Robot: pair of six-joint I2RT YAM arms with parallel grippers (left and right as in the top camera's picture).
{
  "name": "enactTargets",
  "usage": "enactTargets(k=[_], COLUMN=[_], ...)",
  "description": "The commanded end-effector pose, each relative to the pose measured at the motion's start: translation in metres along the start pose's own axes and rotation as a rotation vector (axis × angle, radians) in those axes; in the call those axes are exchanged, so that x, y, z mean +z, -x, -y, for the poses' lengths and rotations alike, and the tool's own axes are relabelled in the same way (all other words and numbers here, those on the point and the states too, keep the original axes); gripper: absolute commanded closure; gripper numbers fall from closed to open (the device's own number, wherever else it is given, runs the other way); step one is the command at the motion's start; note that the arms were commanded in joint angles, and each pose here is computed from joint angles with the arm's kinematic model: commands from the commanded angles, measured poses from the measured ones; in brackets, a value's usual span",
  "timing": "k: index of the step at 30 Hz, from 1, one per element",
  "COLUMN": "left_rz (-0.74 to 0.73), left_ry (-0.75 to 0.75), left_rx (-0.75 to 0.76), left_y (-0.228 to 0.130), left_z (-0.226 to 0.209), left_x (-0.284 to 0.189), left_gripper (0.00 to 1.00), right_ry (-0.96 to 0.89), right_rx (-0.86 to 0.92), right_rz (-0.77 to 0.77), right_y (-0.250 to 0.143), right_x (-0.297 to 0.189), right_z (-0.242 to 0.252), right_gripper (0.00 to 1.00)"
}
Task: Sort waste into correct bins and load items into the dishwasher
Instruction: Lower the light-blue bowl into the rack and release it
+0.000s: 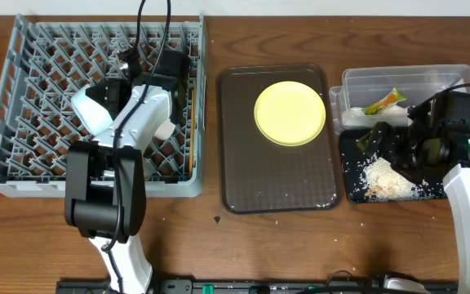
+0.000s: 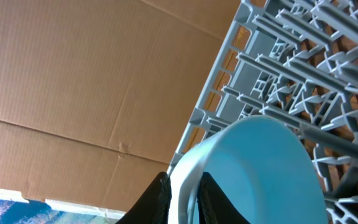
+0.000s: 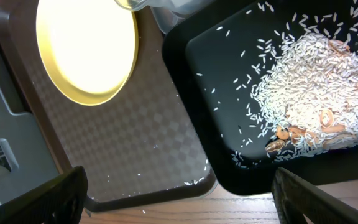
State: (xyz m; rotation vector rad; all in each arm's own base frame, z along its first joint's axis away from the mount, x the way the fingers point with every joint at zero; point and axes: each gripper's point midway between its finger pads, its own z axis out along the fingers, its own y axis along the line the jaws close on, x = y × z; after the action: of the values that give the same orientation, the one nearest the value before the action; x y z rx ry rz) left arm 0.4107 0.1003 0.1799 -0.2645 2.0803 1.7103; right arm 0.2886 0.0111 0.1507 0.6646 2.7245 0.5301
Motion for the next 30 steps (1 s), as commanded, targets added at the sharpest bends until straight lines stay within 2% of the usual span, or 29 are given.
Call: enactTargets(k=[1,2,5,10,18,21,24,25,26,30], left_rz=[-0.002,-0.001,0.003,0.026,0.014,0.020,0.024,0.026,0.028,0.039], left_ry=[0.004,0.004,0.001,-0.014,-0.171,-0.172,-0.172,-0.172,-0.171,-0.166], left_rx=[0.068,0.071,0.078,0.078,0.049,0.029,0.044,0.052,0.073,0.067], left_y=[-0.001,-0.001,0.000,0.003,0.003,0.006,0.007,0.008,0.008,0.012], left_z=[0.005,0.005,0.005,0.009,0.036,0.037,0.037,0.037,0.036,0.023], left_x=[0.002,0.002,-0.001,-0.010,-0.017,-0.017,-0.017,-0.017,-0.017,-0.019], left_gripper=[0.83,0.83,0.92,0.92,0.92,0.87,0.86,0.87,0.92,0.92], right_ry=[0.006,0.006,0.006,0.009,0.009,0.009,0.010,0.009,0.009,0.010], right_rx=[-0.015,-0.015,-0.015,-0.018,-0.018,-0.018,-0.018,-0.018,-0.018,-0.018], right_rz=[-0.005,-0.005,-0.004,0.005,0.006,0.005,0.006,0.006,0.006,0.006], right_y=[0.000,0.000,0.000,0.002,0.002,0.002,0.002,0.002,0.002,0.002], right_x=[0.001,0.001,0.001,0.001,0.001,0.001,0.001,0.001,0.001,0.001], right_z=[-0.001,-0.001,-0.001,-0.002,-0.002,-0.002,-0.002,-0.002,-0.002,-0.002], right_gripper=[0.07,0.07,0.07,0.07,0.07,0.07,0.07,0.07,0.07,0.07])
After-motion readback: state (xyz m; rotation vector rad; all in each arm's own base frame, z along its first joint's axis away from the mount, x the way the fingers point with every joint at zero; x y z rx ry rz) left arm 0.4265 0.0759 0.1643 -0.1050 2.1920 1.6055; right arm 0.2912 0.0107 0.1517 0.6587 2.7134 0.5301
